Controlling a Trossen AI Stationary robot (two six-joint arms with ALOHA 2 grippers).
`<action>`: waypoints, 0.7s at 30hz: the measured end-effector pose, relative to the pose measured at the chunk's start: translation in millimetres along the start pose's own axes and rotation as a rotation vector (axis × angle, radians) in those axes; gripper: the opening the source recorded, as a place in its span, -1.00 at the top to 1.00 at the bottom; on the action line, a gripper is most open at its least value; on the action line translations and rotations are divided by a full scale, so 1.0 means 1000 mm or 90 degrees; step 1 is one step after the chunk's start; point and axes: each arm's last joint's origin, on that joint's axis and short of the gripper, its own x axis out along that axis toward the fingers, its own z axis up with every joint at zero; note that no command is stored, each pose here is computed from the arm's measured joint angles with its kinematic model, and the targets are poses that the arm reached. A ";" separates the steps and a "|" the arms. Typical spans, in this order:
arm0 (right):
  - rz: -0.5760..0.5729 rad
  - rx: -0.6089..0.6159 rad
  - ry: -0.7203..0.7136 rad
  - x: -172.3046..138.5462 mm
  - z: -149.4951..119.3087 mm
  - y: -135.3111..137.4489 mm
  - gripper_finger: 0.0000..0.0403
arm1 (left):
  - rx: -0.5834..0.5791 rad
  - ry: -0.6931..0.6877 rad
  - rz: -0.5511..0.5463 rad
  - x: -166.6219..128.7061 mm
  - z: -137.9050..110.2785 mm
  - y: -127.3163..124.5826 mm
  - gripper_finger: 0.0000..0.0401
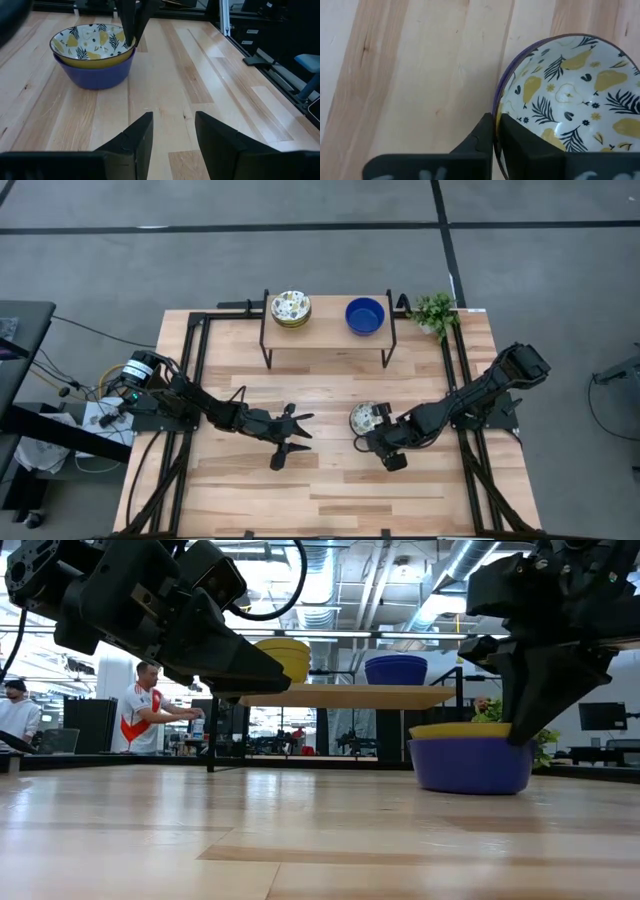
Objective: Pick & Place Mini bowls
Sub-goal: Stack the white patterned bowl on top of the white patterned bowl on the shelf
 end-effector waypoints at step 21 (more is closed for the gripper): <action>0.030 0.028 0.012 -0.001 0.001 -0.005 0.59 | 0.000 0.000 0.000 0.000 0.000 0.000 0.28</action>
